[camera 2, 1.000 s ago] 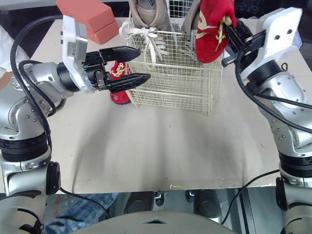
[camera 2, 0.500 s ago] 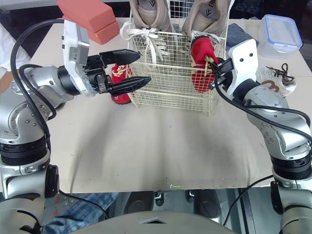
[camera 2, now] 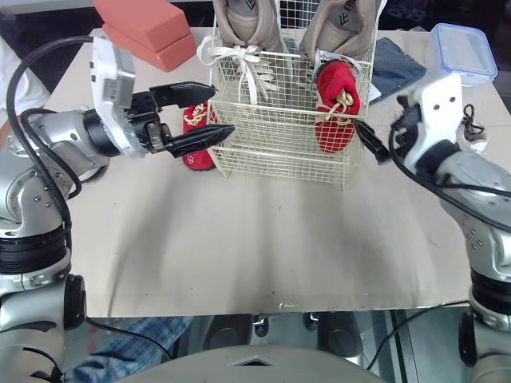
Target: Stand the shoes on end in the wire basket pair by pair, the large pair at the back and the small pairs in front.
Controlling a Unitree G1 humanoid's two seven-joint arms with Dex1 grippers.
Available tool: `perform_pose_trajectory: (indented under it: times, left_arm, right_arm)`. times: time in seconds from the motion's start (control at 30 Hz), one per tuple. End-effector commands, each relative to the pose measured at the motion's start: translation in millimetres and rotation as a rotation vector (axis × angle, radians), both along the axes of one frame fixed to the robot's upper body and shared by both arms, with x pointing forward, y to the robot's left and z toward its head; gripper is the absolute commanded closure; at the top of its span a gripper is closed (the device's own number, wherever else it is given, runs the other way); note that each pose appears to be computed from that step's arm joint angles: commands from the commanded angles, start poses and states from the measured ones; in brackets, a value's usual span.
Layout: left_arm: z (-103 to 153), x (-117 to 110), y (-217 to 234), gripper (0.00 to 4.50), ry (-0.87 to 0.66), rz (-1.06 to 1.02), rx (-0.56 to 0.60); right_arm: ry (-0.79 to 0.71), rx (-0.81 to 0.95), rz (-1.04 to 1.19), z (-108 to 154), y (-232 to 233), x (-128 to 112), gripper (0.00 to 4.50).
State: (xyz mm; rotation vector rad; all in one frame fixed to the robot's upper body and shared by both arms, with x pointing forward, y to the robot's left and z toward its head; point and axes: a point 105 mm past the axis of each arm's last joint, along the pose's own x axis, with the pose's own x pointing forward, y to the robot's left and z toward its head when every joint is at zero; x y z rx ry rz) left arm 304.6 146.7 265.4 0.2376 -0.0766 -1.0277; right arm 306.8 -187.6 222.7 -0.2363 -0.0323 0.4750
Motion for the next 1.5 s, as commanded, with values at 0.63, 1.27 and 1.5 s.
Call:
perform_pose_trajectory:
  times: [0.63, 1.27, 1.5]
  left_arm:
    - [-50.2, 88.3, 122.2, 0.00, 0.216, 0.458, -0.148]
    - [-95.7, 119.1, 110.5, 0.59, 0.491, 0.513, -0.041]
    - [-79.0, 118.1, 121.2, 3.62, 0.421, 0.523, -0.047]
  right_arm:
    - [-0.181, 0.107, 0.567, 15.1, 73.3, -69.7, 0.03]
    - [-0.191, 0.104, 0.530, 7.7, 76.5, -71.3, 0.00]
    - [-0.197, 0.107, 0.529, 8.1, 76.9, -70.1, 0.00]
